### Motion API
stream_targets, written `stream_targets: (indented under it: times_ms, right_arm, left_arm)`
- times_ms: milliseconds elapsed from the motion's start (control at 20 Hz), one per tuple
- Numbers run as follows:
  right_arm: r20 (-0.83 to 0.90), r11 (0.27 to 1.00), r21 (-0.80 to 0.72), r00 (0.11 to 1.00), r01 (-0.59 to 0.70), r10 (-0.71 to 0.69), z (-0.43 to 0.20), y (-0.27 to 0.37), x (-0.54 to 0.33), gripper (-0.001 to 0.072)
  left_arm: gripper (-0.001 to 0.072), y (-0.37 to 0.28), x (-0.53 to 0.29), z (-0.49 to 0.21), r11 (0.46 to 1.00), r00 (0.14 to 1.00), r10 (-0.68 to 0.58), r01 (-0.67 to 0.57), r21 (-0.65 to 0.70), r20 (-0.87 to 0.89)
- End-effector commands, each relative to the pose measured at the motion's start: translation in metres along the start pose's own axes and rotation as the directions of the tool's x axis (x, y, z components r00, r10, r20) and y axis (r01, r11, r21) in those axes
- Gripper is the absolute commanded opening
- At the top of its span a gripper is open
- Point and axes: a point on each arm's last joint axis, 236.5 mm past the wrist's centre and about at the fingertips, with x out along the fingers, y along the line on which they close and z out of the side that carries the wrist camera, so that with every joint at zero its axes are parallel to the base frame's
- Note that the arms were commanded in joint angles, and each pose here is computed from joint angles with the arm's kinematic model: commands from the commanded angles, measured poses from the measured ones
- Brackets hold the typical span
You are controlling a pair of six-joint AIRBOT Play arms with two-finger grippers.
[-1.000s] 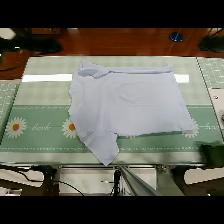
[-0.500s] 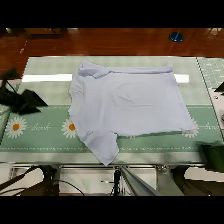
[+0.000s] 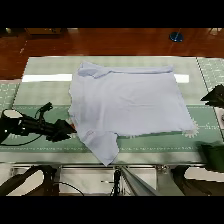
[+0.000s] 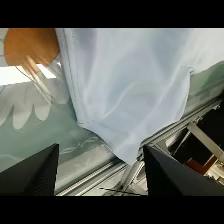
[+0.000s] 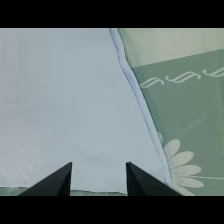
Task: Fold the shirts.
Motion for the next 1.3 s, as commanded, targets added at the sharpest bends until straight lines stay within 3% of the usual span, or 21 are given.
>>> stream_targets:
  times_ms: [0,150,300,400,500,550,600,700,800,1050,1250]
  right_arm:
    - [-0.002,1.000,-0.001,1.000,-0.015,0.015,-0.001,0.002,0.002,0.0413]
    - [0.009,1.000,-0.001,1.000,-0.015,0.015,0.001,0.002,0.002,0.0412]
    - [0.011,1.000,0.000,1.000,-0.018,0.018,0.002,0.003,0.002,0.0412]
    - [0.011,1.000,0.000,1.000,-0.019,0.019,0.002,0.003,0.002,0.0412]
    - [0.015,0.999,0.001,0.999,-0.032,0.032,0.003,0.006,0.001,0.0412]
    - [0.015,0.999,0.004,0.999,-0.042,0.042,0.003,0.009,0.001,0.0412]
    - [0.007,0.999,0.007,0.999,-0.042,0.042,0.001,0.008,0.001,0.0419]
    - [-0.043,0.999,0.010,0.999,0.031,-0.030,-0.011,-0.009,0.001,0.0517]
    - [-0.070,0.992,0.045,0.991,0.118,-0.114,-0.020,-0.035,0.002,0.0517]
    - [-0.014,0.986,0.156,0.998,-0.066,0.069,-0.033,-0.050,0.017,0.0509]
    - [-0.048,0.969,0.233,0.995,-0.080,0.093,-0.045,-0.074,0.023,0.0507]
  left_arm:
    - [0.0630,0.005,0.029,-0.005,0.998,0.998,0.056,-0.056,-0.002,-0.019]
    - [0.0619,0.009,0.042,-0.009,0.998,0.996,0.064,-0.065,-0.019,-0.067]
    - [0.0617,0.007,0.051,0.014,0.997,0.999,0.038,-0.037,-0.073,0.013]
    - [0.0564,0.002,0.055,0.030,0.996,0.998,0.029,-0.024,-0.087,0.061]
    - [0.0180,-0.004,0.057,0.035,0.997,0.998,0.030,-0.027,-0.066,0.056]
    - [0.0029,-0.007,0.057,0.036,0.999,0.998,0.027,-0.026,-0.032,0.051]
    - [0.0019,-0.010,0.056,0.038,1.000,0.998,0.023,-0.023,-0.002,0.050]
    - [0.0019,-0.013,0.055,0.036,1.000,0.999,0.015,-0.016,0.008,0.040]
    - [0.0019,-0.015,0.055,0.032,1.000,1.000,0.008,-0.008,0.026,0.020]
    - [0.0019,-0.017,0.055,0.025,0.999,1.000,-0.004,0.004,0.039,-0.009]
    - [0.0019,-0.017,0.055,0.024,0.998,1.000,-0.004,0.005,0.064,-0.011]
